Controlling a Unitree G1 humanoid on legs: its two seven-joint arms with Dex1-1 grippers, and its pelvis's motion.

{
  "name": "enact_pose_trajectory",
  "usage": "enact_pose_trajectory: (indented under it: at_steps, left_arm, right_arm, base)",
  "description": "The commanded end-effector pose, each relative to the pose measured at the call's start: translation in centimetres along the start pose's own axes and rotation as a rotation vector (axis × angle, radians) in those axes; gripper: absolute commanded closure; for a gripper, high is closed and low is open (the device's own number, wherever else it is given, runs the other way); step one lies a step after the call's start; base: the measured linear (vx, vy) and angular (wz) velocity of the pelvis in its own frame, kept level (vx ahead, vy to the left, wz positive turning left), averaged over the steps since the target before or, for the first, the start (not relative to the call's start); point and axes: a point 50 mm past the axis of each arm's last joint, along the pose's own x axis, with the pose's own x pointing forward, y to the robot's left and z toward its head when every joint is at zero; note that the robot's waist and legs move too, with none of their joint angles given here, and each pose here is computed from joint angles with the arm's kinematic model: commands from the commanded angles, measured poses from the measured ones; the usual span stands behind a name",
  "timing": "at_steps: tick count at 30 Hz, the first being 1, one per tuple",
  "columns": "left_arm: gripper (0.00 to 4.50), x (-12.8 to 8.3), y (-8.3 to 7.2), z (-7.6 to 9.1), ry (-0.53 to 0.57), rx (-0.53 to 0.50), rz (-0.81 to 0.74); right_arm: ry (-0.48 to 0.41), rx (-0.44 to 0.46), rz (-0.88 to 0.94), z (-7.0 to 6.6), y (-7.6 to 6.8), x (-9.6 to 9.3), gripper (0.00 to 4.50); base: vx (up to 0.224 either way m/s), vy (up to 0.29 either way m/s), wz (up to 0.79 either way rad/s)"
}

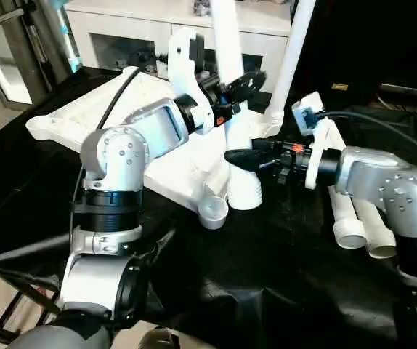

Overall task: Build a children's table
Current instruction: Pick table leg

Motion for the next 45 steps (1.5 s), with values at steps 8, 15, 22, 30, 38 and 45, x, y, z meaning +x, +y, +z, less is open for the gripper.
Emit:
enact_pose_trajectory:
  at_steps: [8,15,22,30,38,45]
  left_arm:
    - [2.67,-0.8,-2.8,0.0,0.02,0.135,-0.307]
    - [2.67,-1.2,-3.6,-0.2,0.017,0.11,-0.387]
    - [2.67,-1.4,-3.9,-0.4,0.014,0.096,-0.424]
    - [2.67,-1.7,-4.0,-0.6,0.029,0.105,-0.445]
    - [2.67,-1.6,-4.1,-0.5,0.04,0.116,-0.46]
    - [2.67,-1.5,-4.1,-0.5,0.05,0.126,-0.467]
  right_arm:
    - [0.065,0.006,0.127,0.3,0.9,-0.8,1.54]
    - [0.099,0.003,0.169,-0.1,1.3,-0.8,1.54]
    - [0.109,0.008,0.216,-0.2,1.6,-0.6,1.54]
    - [0.117,0.018,0.234,-0.5,1.8,-0.6,1.72]
    - [0.127,0.012,0.238,-0.8,1.9,-0.6,2.33]
    - [0.128,0.016,0.236,-0.9,2.0,-0.5,2.57]
  base:
    - [0.0,0.0,0.0]
    - [0.0,0.0,0.0]
    - [0.0,0.0,0.0]
    - [0.0,0.0,0.0]
    - [0.0,0.0,0.0]
    - [0.0,0.0,0.0]
